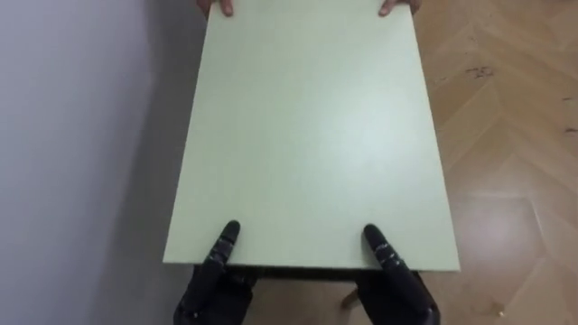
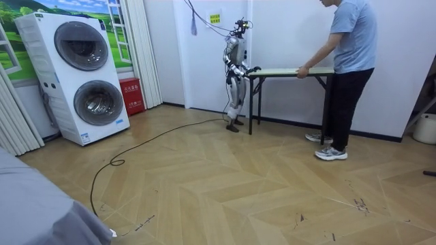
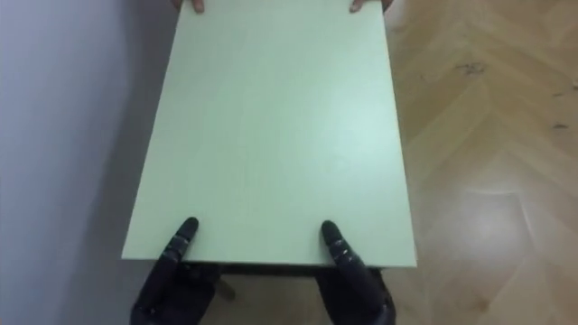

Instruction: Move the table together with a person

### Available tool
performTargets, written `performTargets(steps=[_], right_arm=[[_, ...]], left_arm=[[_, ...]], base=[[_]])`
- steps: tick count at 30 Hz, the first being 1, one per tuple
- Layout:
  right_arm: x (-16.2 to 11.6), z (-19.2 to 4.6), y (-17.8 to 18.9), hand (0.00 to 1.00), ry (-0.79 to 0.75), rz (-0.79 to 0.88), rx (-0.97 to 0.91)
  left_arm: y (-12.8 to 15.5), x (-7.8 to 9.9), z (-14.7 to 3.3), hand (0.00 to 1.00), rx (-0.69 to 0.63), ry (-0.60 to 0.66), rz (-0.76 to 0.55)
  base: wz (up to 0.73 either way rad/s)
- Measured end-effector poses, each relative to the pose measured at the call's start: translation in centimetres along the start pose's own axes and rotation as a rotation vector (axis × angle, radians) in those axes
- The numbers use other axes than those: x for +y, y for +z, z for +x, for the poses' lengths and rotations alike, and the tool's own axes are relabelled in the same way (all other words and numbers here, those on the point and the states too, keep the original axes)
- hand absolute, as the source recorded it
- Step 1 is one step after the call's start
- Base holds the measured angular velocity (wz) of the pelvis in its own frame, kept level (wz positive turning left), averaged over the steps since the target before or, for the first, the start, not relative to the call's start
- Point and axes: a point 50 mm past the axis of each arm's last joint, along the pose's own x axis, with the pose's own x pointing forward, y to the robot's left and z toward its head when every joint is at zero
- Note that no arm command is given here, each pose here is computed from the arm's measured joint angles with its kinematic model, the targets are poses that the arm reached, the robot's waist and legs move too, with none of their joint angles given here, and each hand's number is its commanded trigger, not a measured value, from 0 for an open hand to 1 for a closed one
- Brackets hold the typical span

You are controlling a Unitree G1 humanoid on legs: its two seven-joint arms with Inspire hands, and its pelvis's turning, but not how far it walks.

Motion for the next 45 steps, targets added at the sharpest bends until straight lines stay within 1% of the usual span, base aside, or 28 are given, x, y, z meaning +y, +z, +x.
performTargets(steps=[6, 19, 23, 28, 38, 45], right_arm=[[-0.6, -0.4, -0.2, 1.0, -0.04, 0.005, 0.014], [-0.7, -0.7, -0.5, 1.0, -0.055, 0.029, 0.023], [-1.0, -1.1, -0.6, 1.0, -0.063, 0.045, 0.02], [-1.3, -1.5, -0.7, 1.0, -0.07, 0.049, 0.023], [-1.9, -1.8, -1.0, 1.0, -0.094, 0.073, 0.033], [-2.3, -1.8, -1.0, 1.0, -0.104, 0.073, 0.034]], left_arm=[[-0.5, 0.2, 0.1, 1.0, 0.019, 0.036, 0.005], [-0.4, 0.3, 0.1, 1.0, 0.027, 0.038, 0.055], [-0.4, 0.3, 0.0, 1.0, 0.03, 0.033, 0.074], [-0.7, 0.8, -0.2, 1.0, 0.039, 0.028, 0.075], [-0.9, 1.4, 0.2, 1.0, 0.057, 0.02, 0.084], [-1.2, 2.3, 0.2, 1.0, 0.079, 0.008, 0.092]], base=[[0.3], [0.01], [-0.01], [-0.01], [-0.02], [0.01]])
